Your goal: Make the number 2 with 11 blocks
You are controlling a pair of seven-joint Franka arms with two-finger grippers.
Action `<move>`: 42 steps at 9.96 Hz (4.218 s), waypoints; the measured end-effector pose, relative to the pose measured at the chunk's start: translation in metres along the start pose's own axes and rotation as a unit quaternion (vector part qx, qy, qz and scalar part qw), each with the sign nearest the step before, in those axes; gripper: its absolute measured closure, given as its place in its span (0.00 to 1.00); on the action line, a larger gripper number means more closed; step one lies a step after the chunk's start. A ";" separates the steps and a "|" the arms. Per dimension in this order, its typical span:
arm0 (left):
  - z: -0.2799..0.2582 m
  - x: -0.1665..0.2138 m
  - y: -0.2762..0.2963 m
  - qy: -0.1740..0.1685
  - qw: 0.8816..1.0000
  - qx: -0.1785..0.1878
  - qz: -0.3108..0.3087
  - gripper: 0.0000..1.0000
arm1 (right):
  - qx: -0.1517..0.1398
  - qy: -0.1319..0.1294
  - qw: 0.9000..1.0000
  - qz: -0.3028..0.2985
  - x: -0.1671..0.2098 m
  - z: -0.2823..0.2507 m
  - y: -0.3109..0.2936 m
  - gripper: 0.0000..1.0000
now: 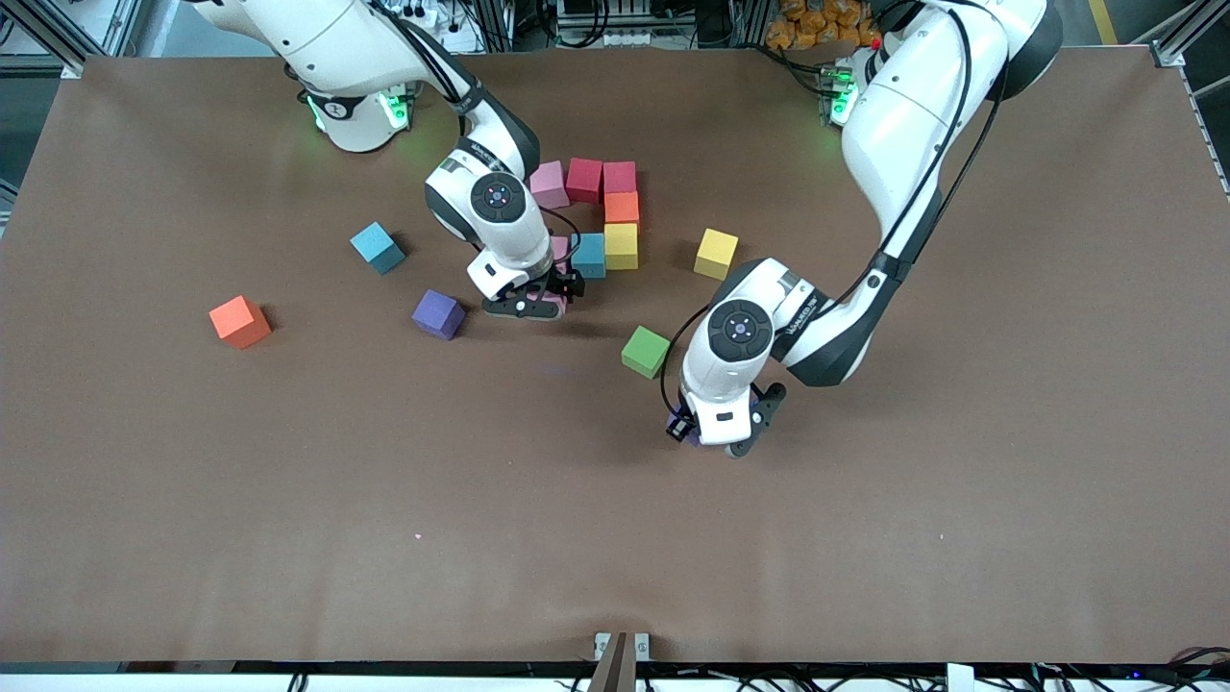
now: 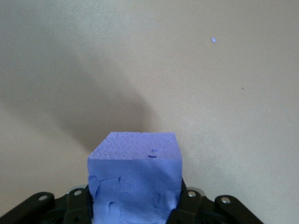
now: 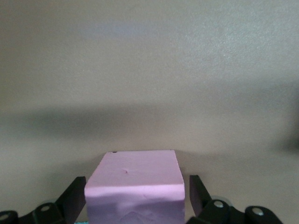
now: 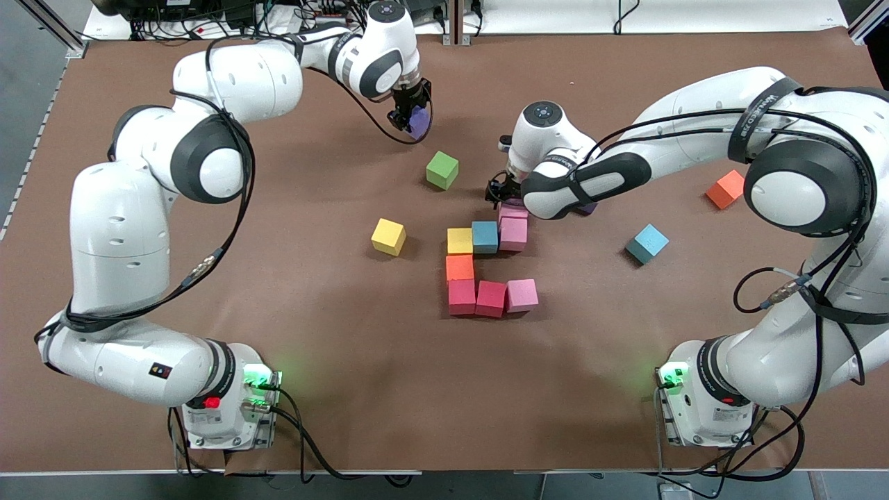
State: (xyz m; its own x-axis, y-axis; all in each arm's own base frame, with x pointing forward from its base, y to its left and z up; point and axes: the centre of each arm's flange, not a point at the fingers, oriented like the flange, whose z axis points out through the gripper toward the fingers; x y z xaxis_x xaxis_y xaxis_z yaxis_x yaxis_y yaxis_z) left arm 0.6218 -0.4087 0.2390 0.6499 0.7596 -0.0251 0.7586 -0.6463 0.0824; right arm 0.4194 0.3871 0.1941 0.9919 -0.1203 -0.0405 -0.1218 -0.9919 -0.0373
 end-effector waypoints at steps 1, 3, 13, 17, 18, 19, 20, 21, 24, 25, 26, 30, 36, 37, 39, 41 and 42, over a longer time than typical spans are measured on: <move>0.000 -0.001 0.000 0.000 1.000 0.000 0.013 0.41 | -0.007 0.000 1.000 0.002 0.003 -0.007 -0.001 0.03; 0.000 -0.010 0.001 -0.001 0.999 0.000 0.039 0.41 | -0.023 0.004 1.000 0.006 0.011 -0.031 -0.002 0.03; -0.025 -0.138 0.027 0.008 0.967 -0.062 0.247 0.41 | -0.088 -0.040 0.993 -0.074 0.120 -0.111 0.098 0.00; 0.004 -0.213 0.019 0.050 0.943 -0.066 0.323 0.41 | -0.065 -0.049 0.987 -0.138 0.180 -0.107 0.220 0.00; 0.010 -0.228 0.016 0.049 0.939 -0.065 0.333 0.41 | -0.061 -0.051 0.985 -0.150 0.184 -0.103 0.241 0.00; 0.013 -0.235 0.014 0.049 0.937 -0.064 0.340 0.41 | -0.060 -0.053 0.983 -0.165 0.186 -0.103 0.253 0.00; 0.015 -0.239 0.013 0.049 0.933 -0.062 0.351 0.41 | -0.059 -0.054 0.980 -0.185 0.190 -0.108 0.273 0.00; 0.018 -0.244 0.011 0.048 0.929 -0.060 0.362 0.41 | -0.057 -0.055 0.976 -0.202 0.196 -0.113 0.304 0.00; 0.029 -0.271 0.007 0.037 0.925 -0.061 0.374 0.42 | -0.041 -0.079 0.963 -0.254 0.193 -0.108 0.412 0.00; 0.031 -0.279 0.005 0.036 0.923 -0.061 0.378 0.42 | -0.038 -0.084 0.958 -0.270 0.188 -0.108 0.428 0.00; 0.031 -0.284 0.005 0.035 0.922 -0.062 0.380 0.42 | -0.035 -0.087 0.953 -0.289 0.184 -0.108 0.443 0.00; 0.030 -0.288 0.004 0.006 0.932 -0.064 0.357 0.42 | -0.018 -0.064 0.937 -0.344 0.159 -0.081 0.511 0.00; 0.041 -0.289 0.001 -0.008 0.936 -0.057 0.347 0.42 | 0.001 -0.053 0.944 -0.326 0.114 -0.041 0.563 0.02; 0.043 -0.289 0.000 -0.008 0.936 -0.056 0.347 0.42 | 0.001 -0.053 0.944 -0.327 0.114 -0.041 0.562 0.02; 0.044 -0.290 0.000 -0.008 0.936 -0.055 0.347 0.42 | 0.006 -0.056 0.944 -0.325 0.113 -0.040 0.559 0.04; 0.048 -0.294 -0.002 -0.009 0.935 -0.053 0.351 0.42 | 0.029 -0.067 0.946 -0.317 0.112 -0.039 0.547 0.04; 0.050 -0.297 -0.003 -0.010 0.934 -0.052 0.353 0.42 | 0.038 -0.065 0.947 -0.313 0.113 -0.039 0.540 0.03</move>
State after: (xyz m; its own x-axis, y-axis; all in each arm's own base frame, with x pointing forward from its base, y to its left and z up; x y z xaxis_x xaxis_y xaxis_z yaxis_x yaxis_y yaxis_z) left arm 0.4286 -0.6356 0.1965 0.9881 0.1442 0.0540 0.1323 -0.9746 0.1808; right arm 0.4667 -0.1637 0.2084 0.8582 0.5014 -0.1101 0.4815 -0.8606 -0.1657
